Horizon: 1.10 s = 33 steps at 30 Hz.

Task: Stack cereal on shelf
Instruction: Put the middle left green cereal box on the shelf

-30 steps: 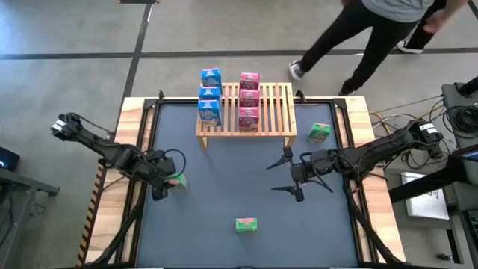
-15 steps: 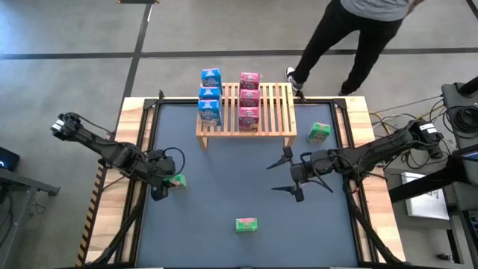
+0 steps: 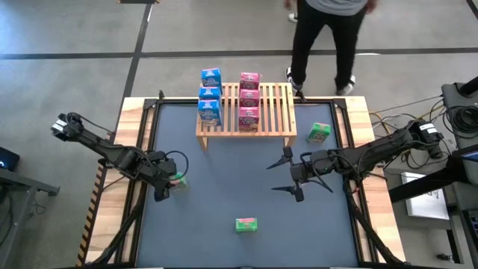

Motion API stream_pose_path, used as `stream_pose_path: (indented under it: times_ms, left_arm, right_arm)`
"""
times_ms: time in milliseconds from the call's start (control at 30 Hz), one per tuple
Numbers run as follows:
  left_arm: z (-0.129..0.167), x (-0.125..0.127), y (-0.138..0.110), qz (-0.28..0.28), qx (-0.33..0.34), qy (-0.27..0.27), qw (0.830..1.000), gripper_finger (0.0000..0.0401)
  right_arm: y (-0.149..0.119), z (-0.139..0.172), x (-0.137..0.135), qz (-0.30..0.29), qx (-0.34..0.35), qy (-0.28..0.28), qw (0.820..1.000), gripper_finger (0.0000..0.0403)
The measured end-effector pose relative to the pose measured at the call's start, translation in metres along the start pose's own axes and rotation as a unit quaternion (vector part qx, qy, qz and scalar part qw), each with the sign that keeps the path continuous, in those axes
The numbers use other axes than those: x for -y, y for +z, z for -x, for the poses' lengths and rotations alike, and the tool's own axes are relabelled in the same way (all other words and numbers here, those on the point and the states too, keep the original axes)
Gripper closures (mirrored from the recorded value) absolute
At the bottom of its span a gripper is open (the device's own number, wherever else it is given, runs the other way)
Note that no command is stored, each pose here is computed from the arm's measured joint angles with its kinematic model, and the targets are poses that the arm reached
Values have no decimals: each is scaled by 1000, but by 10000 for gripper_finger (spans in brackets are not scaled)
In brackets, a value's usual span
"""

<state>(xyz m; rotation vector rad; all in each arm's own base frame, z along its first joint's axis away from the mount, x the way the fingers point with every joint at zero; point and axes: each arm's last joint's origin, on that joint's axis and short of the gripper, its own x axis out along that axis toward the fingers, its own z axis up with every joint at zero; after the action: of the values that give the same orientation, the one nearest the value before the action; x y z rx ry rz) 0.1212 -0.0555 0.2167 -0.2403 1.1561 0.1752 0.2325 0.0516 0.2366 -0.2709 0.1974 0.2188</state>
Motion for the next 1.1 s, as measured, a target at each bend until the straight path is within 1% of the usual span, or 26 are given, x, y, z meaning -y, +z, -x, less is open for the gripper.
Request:
stream_pose_path:
  times_ms: [333, 533, 633, 767, 833, 900, 1000, 1100]
  left_arm:
    - [2, 0, 1, -6, 2, -2, 1000, 258]
    - [2, 0, 1, -5, 4, -4, 1000, 260]
    - [5, 0, 1, -4, 7, -8, 1000, 257]
    - [22, 5, 12, -13, 32, -29, 999, 258]
    - [34, 8, 20, -24, 53, -42, 997, 258]
    - [48, 11, 27, -35, 75, -54, 995, 258]
    - [68, 15, 39, -48, 113, -58, 991, 258]
    - [84, 18, 49, -66, 142, -52, 986, 258]
  right_arm:
    - [0, 0, 0, 0, 0, 0, 1000, 71]
    - [0, 0, 0, -1, 2, 0, 1000, 71]
    - [5, 0, 1, -22, 27, -5, 999, 71]
    - [13, 1, 3, -76, 65, -10, 995, 71]
    - [13, 1, 3, -79, 69, -11, 994, 71]
    - [13, 1, 3, -70, 68, -12, 995, 71]
    - [13, 0, 3, -60, 71, -12, 996, 71]
    - [18, -3, 4, -80, 104, -16, 991, 71]
